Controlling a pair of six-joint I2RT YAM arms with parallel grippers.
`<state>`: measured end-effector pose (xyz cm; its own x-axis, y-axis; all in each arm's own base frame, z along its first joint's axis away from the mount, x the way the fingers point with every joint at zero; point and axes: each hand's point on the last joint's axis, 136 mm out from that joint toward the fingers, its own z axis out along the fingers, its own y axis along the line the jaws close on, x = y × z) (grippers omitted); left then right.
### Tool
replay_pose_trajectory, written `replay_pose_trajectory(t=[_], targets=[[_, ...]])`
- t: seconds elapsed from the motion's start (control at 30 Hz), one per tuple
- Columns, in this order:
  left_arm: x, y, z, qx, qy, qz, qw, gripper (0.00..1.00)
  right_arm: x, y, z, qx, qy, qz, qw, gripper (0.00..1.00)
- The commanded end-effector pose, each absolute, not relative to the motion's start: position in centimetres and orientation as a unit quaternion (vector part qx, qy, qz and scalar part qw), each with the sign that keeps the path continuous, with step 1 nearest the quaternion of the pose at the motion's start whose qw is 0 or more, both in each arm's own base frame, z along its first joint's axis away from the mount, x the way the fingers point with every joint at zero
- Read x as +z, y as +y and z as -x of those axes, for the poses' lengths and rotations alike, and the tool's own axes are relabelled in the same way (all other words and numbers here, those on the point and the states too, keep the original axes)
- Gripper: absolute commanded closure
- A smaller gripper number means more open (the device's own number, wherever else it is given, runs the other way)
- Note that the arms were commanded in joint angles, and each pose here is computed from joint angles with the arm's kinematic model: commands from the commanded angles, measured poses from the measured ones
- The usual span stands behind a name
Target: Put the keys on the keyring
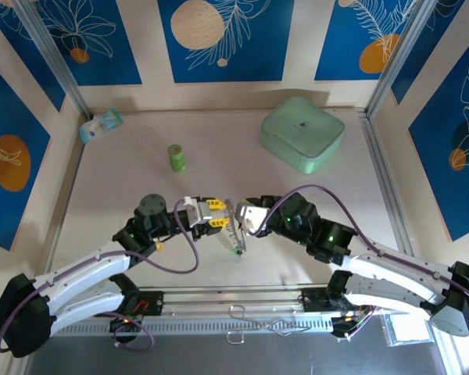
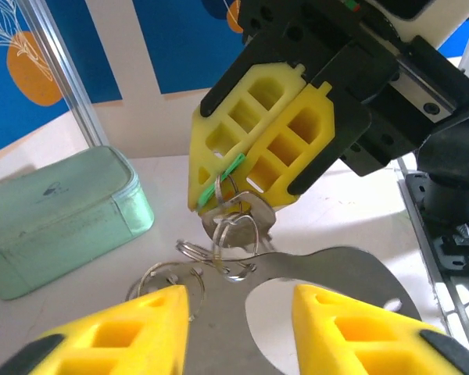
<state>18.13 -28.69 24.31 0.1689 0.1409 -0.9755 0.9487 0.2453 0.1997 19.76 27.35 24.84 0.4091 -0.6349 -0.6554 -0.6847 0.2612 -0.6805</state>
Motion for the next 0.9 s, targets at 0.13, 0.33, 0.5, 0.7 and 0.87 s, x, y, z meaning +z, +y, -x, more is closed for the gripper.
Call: replay_pose_trajectory(t=[0.13,0.33,0.5,0.7,0.87], targets=[[29.0,-26.4,-19.6,-0.288,0.522,-0.461,0.657,0.43,28.7,27.6,-19.8,0.034,0.529,0.583,0.616,1.00],[33.5,-20.7,-22.8,-0.174,0.549,-0.319,0.753,0.38,29.3,29.4,-19.8,0.059,0.520,0.596,0.610,1.00],[35.3,-15.6,-24.2,-0.089,0.573,-0.211,0.787,0.36,30.0,33.0,-20.4,0.094,0.496,0.611,0.609,1.00],[36.2,-11.5,-24.5,-0.028,0.591,-0.131,0.795,0.33,30.5,38.7,-23.1,0.125,0.482,0.614,0.612,1.00],[36.8,-10.1,-24.3,-0.015,0.601,-0.102,0.793,0.32,31.1,43.5,-24.6,0.174,0.494,0.585,0.619,1.00]])
